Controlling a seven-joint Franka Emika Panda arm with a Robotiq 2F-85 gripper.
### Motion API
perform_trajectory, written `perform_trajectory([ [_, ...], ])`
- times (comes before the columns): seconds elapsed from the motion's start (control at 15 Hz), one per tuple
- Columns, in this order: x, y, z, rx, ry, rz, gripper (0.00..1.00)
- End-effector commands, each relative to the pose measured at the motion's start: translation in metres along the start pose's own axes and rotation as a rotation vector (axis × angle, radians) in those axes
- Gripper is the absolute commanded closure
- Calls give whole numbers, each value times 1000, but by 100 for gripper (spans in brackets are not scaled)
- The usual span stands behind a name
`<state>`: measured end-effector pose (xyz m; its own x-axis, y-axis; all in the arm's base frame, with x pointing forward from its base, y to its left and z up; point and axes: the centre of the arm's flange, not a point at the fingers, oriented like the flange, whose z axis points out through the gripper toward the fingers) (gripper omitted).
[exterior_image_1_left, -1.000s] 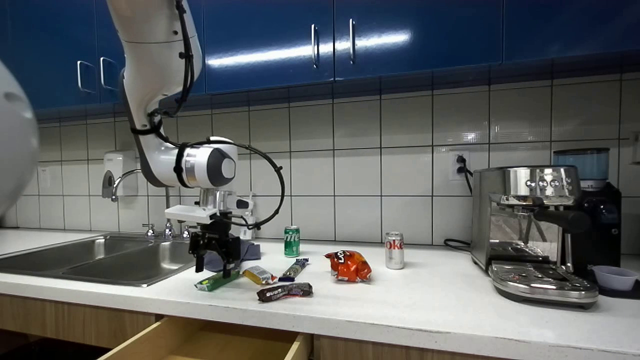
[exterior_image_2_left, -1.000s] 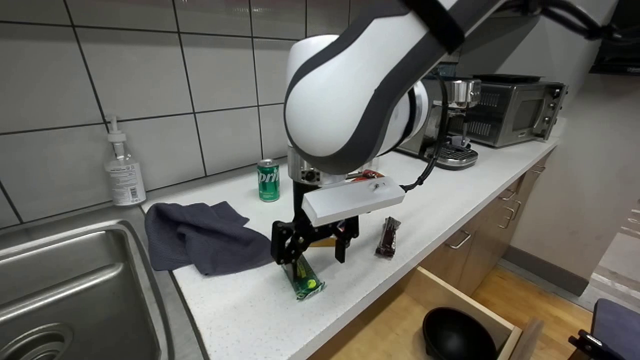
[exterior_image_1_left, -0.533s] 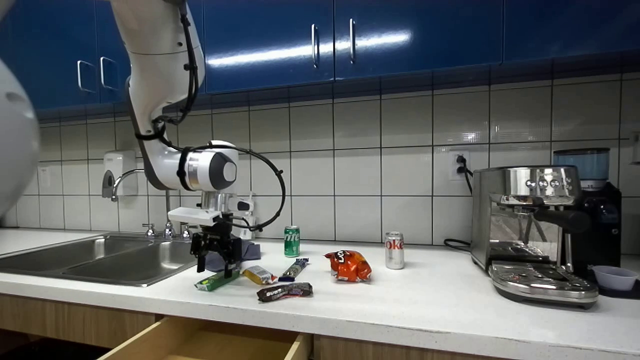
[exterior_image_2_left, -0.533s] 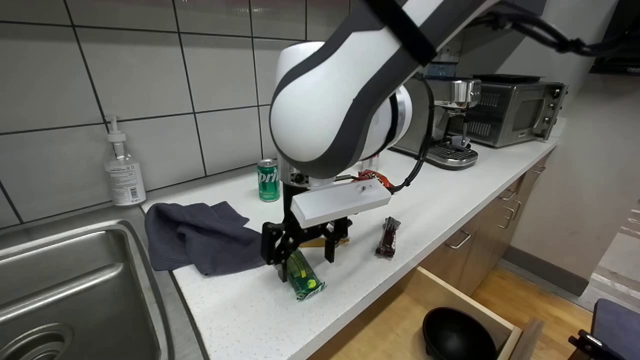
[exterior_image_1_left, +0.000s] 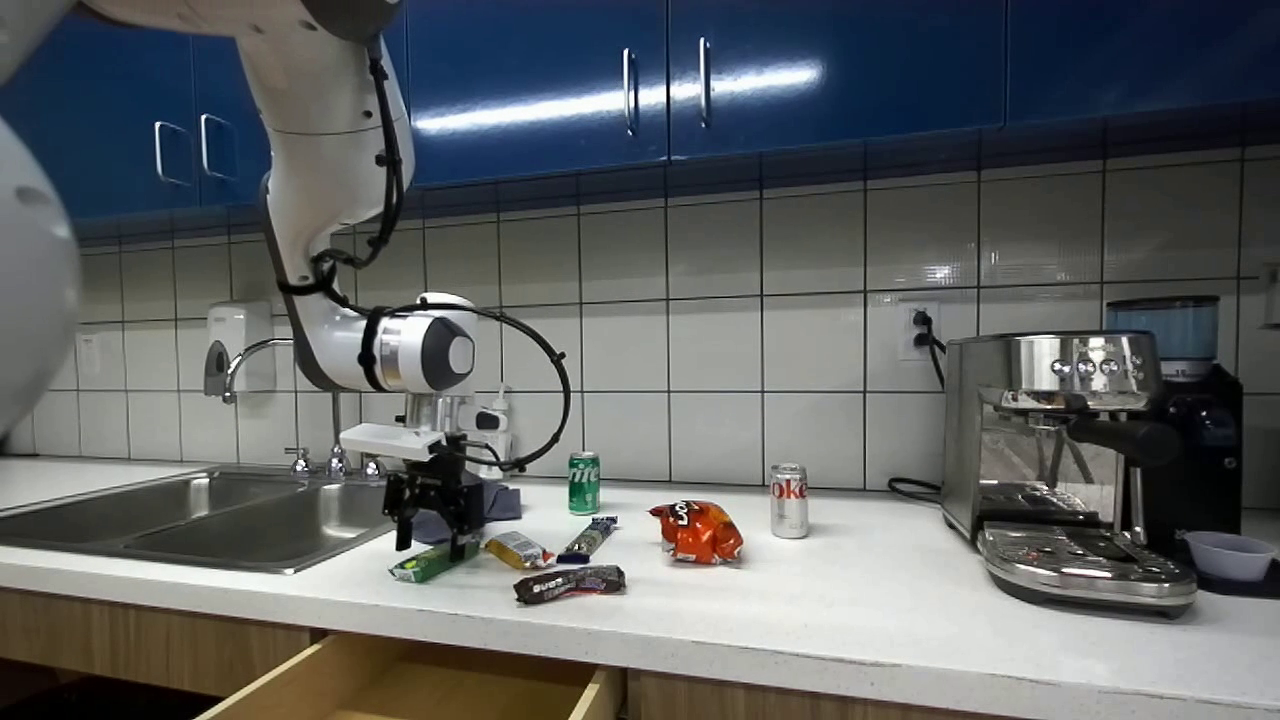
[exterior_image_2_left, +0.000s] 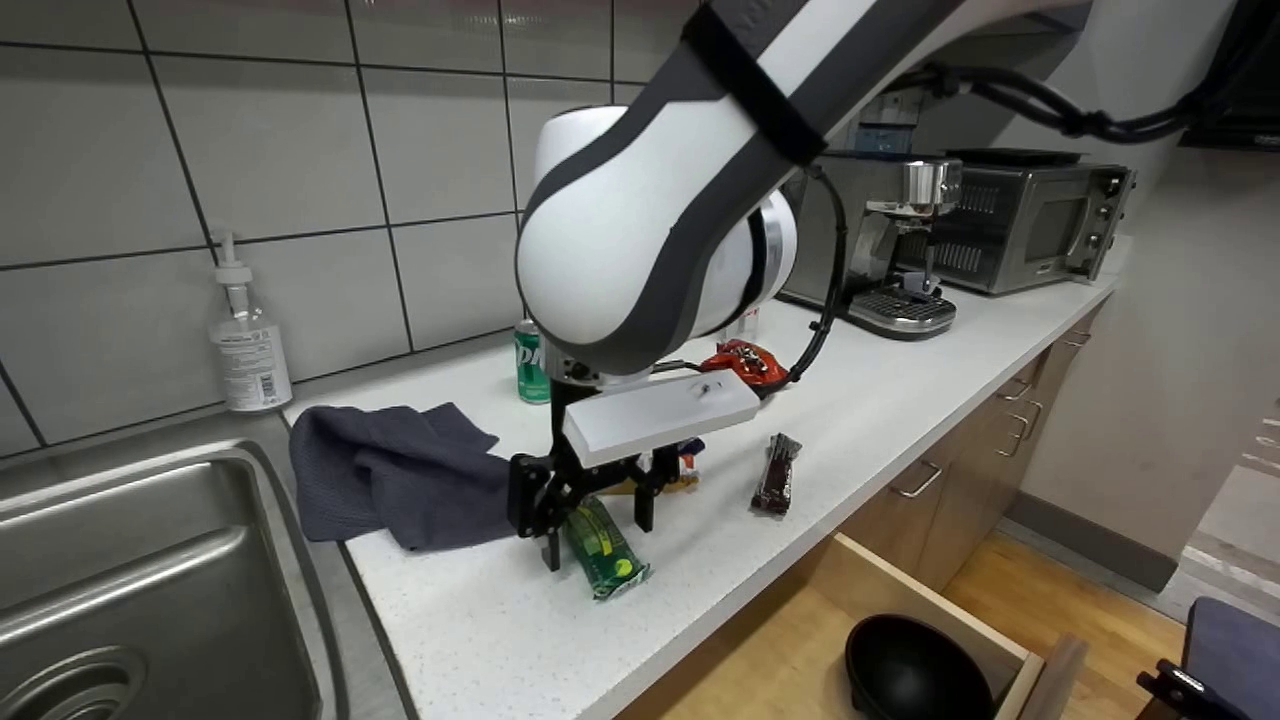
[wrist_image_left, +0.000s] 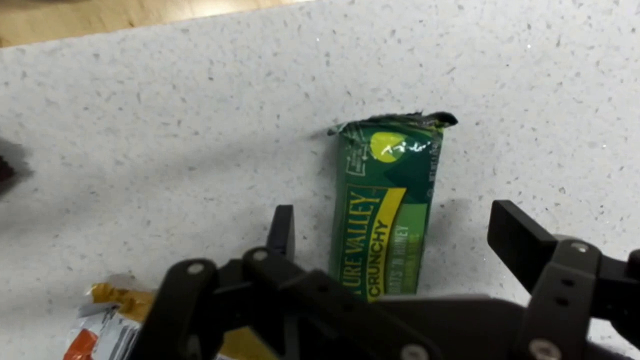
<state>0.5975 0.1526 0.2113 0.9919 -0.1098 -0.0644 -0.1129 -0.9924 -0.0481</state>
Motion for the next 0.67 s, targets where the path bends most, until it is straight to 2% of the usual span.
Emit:
perform_trajectory([
  [0.0, 14, -4, 1, -7, 4, -23, 25],
  [0.07, 15, -5, 1, -7, 4, -23, 26],
  [0.53, 17, -5, 0, -7, 16, -25, 82],
  [0.6, 15, -5, -2, -5, 19, -26, 85],
])
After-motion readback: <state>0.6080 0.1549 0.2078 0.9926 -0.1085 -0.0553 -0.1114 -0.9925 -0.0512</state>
